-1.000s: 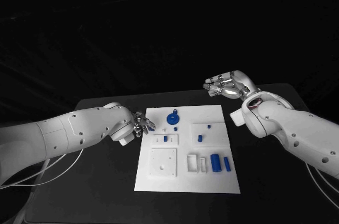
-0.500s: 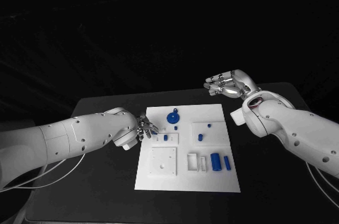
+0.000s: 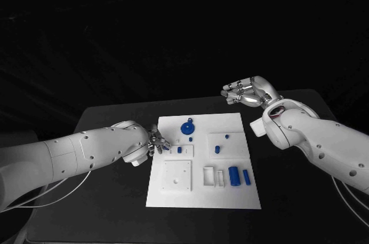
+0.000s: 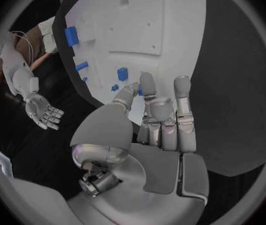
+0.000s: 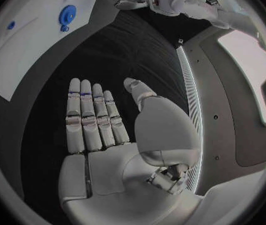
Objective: Assemble the parts on the task board
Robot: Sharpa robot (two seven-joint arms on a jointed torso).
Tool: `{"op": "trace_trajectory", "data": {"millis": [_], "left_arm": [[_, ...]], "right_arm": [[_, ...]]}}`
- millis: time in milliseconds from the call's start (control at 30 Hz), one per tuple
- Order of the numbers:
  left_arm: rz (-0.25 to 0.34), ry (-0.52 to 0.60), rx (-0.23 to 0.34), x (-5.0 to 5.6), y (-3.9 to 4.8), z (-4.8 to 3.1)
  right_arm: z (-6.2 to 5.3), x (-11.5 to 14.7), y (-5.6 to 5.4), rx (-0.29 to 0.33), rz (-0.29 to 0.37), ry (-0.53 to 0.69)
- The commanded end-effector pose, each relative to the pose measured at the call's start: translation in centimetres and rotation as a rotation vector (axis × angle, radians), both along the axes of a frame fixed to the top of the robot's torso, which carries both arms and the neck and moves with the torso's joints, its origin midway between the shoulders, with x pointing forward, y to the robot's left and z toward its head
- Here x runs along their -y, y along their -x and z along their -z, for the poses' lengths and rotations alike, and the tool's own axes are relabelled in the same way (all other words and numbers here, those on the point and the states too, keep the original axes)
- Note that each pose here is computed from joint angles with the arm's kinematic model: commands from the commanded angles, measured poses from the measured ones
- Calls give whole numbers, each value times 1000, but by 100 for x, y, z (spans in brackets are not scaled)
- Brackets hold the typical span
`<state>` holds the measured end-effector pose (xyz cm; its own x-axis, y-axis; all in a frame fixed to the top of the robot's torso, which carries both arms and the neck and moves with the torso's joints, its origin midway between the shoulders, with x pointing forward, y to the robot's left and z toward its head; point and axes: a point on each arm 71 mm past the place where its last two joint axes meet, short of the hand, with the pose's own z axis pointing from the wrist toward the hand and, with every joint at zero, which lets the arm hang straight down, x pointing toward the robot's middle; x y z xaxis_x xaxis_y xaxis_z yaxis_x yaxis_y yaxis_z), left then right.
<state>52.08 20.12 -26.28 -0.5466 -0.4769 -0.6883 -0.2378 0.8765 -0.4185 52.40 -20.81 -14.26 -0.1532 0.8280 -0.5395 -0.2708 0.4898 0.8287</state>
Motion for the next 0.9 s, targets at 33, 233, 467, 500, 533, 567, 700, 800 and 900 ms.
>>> {"op": "trace_trajectory", "data": {"millis": [33, 233, 467, 500, 533, 567, 700, 800, 900], "left_arm": [[57, -8, -11, 42, -1, 13], [82, -8, -13, 78, -8, 20], [109, -15, -9, 112, -10, 22], [113, -14, -10, 115, -10, 23], [117, -14, -12, 118, -9, 24], [121, -14, -14, 121, -9, 26], [132, -16, -21, 130, -9, 31], [139, -19, -23, 134, -14, 33], [148, -27, -23, 136, -19, 36]], "right_arm": [[4, -14, 3, 0, -11, 1], [4, -17, 3, 0, -10, 0], [7, -17, 1, -1, -9, 0], [7, -16, 1, -1, -9, 0], [8, -16, 2, -1, -9, 0], [8, -16, 2, -1, -9, 0], [7, -16, 2, -1, -9, 0], [7, -16, 3, -1, -9, 0], [7, -16, 3, -1, -9, 0]]}}
